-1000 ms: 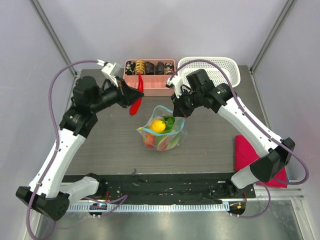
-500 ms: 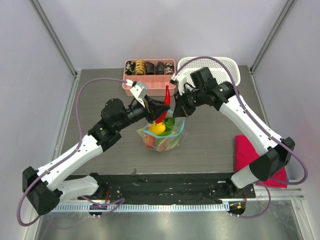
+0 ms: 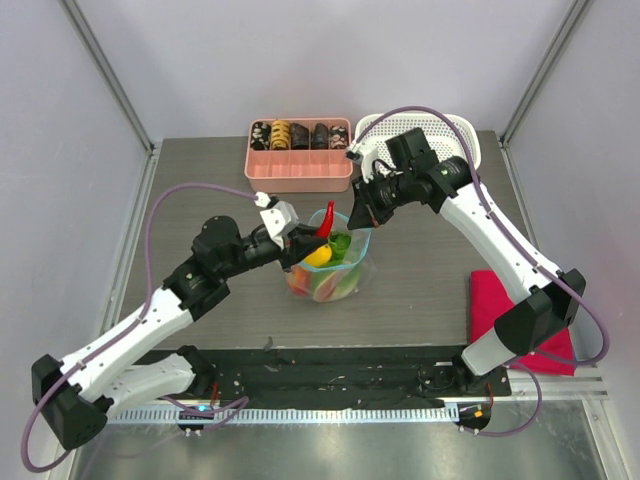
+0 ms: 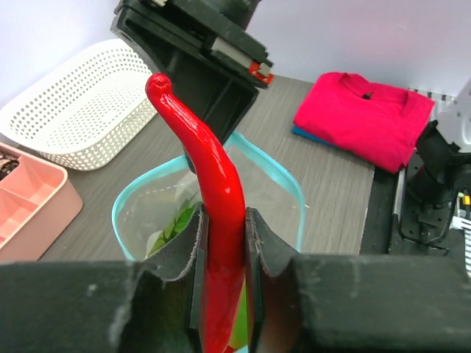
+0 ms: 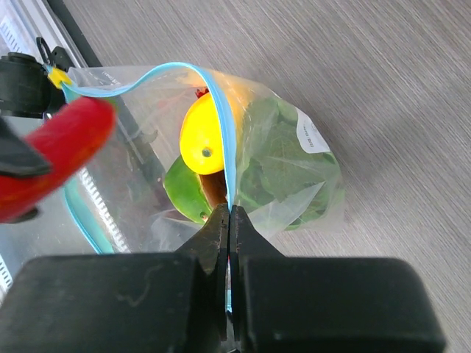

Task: Place the food in the zip-top bag and seal the zipper
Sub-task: Place the fake vegetable in the zipper food storage bag.

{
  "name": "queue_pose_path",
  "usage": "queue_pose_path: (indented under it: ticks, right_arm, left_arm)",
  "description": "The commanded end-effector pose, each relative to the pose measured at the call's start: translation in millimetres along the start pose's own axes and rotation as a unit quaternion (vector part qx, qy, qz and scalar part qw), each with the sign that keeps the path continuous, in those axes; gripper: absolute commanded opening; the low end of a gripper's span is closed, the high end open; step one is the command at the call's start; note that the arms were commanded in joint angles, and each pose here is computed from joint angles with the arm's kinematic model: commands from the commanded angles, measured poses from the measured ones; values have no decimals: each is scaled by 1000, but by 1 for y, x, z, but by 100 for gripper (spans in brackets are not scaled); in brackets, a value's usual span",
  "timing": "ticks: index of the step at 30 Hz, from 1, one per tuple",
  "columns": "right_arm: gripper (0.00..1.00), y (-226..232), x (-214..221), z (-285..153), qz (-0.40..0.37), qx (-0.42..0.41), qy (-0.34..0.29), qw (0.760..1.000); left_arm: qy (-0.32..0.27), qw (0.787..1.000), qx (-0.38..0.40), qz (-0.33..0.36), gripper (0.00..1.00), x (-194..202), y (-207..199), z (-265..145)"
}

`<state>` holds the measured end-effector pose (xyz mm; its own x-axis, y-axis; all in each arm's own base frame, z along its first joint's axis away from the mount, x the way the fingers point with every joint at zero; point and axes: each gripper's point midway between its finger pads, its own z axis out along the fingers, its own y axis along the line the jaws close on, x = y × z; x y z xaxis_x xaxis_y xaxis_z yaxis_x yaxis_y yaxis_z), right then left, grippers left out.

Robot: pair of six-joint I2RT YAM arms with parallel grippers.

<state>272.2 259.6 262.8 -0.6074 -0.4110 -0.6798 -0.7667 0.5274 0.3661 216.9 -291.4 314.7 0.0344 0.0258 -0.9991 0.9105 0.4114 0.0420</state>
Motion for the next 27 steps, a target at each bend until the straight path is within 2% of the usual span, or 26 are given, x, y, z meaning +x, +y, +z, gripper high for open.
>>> queue_pose_path:
  ticks: [1,2,3,4,6,9,10,11,13,14,16,17,18,19,20,21,23,24,27]
  right_arm:
    - [1,6,-18,-9,-9,-8,-26,1000]
    - [1,5,-17,-8,-10,-7,-25,1000]
    - [1,4,-17,-8,-12,-7,-25,1000]
    - [1,3,-17,-8,-13,-7,-25,1000]
    - [1,3,-17,-7,-18,-8,-24,1000]
    - [1,3,-18,-8,-28,-6,-25,999]
    - [1,1,-18,-8,-28,-3,-25,999]
    - [1,1,-17,-9,-29,-2,-25,999]
    - [1,2,-17,-10,-36,-4,-25,999]
    - [1,3,-17,-10,-39,-6,-25,999]
    - [1,2,-18,-10,-50,-5,-27,998]
    - [1,2,-18,-11,-55,-4,-28,998]
    - [1,2,-19,-11,-62,-5,-29,998]
    - [1,1,-19,-12,-73,-5,-30,997]
    - [1,3,-20,-13,-79,-8,-32,996]
    - [1,3,-21,-13,-87,-9,-34,996]
    - [1,4,-25,-16,-109,-11,-39,993]
    - [1,4,-26,-17,-116,-11,-41,992]
    - [1,3,-28,-17,-137,-12,-40,990]
  left_arm:
    - [33,999,16,15,23,8,-12,-19]
    - [37,999,16,6,30,9,-13,-20]
    - [35,999,12,-13,50,6,-14,-22]
    - [32,999,10,-24,59,3,-15,-23]
    - [24,999,14,-36,74,-6,-18,-24]
    - [13,999,-24,-45,85,-20,-6,-28]
    - [6,998,-37,-42,85,-32,-2,-30]
    - [24,997,-60,-42,85,-28,6,-33]
    - [35,996,-85,-13,77,-39,16,-41]
    - [72,991,-113,-8,70,-26,25,-50]
    - [95,985,-141,-6,69,-21,39,-61]
    - [106,986,-131,11,76,-18,39,-69]
    - [116,989,-89,1,84,-10,31,-78]
    - [116,991,-63,2,99,-6,26,-84]
    - [109,994,-30,14,100,-2,16,-92]
    - [107,994,-19,-2,100,3,18,-98]
    - [126,992,-7,-12,100,12,21,-101]
    - [150,988,11,-46,100,26,22,-102]
    - [143,987,31,-70,100,33,31,-103]
